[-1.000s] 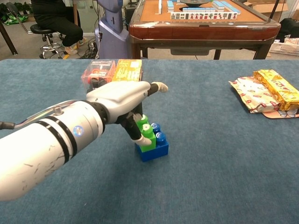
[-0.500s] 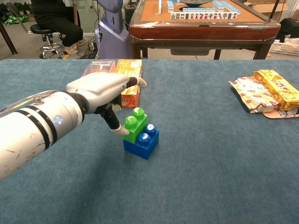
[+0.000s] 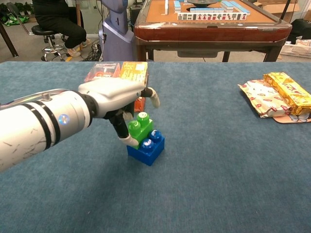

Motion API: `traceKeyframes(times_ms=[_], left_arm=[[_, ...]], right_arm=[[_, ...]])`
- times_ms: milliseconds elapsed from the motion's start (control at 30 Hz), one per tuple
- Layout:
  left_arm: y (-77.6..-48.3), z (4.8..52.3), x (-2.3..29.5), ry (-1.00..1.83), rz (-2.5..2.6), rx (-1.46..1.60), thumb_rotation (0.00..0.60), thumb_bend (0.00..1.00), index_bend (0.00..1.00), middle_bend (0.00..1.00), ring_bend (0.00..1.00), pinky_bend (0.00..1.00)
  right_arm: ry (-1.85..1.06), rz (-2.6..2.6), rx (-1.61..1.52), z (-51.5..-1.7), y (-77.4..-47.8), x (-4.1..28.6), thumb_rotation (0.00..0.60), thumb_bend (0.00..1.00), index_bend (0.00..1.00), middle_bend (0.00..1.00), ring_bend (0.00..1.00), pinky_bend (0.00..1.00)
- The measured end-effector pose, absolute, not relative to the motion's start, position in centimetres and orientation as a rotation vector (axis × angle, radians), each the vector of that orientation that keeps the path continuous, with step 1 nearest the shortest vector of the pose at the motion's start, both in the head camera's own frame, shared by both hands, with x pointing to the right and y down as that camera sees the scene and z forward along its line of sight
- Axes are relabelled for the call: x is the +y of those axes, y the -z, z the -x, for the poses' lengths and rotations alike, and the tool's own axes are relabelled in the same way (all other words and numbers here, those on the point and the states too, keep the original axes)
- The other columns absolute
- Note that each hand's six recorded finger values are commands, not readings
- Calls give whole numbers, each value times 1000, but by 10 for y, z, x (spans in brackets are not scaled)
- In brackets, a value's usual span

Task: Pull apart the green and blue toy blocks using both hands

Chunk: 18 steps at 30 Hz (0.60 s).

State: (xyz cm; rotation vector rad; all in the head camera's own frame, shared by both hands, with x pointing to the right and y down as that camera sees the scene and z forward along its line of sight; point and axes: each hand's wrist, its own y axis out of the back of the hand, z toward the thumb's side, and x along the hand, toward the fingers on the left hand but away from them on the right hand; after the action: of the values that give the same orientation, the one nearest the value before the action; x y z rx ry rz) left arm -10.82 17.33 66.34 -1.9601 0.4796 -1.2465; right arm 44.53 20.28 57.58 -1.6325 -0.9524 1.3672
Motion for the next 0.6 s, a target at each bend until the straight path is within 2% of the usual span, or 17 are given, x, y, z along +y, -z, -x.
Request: traceKeyframes(times_ms=[167, 300, 600], left_arm=[[-665, 100, 172, 1240, 1942, 441, 600, 0, 291, 1000, 1000, 1000], [-666, 98, 170, 1251, 1927, 421, 600, 0, 350, 1000, 1000, 1000], [-670, 99, 169, 1301, 1885, 369, 600, 0, 367, 1000, 1000, 1000]], right_arm=[[-1371, 1635, -955, -447, -577, 204, 600, 165, 322, 393, 447, 499], [-1373, 1638, -960, -448, -578, 204, 600, 165, 324, 393, 447, 499], [-1378, 1650, -958, -449, -581, 206, 600, 165, 325, 393, 447, 499]])
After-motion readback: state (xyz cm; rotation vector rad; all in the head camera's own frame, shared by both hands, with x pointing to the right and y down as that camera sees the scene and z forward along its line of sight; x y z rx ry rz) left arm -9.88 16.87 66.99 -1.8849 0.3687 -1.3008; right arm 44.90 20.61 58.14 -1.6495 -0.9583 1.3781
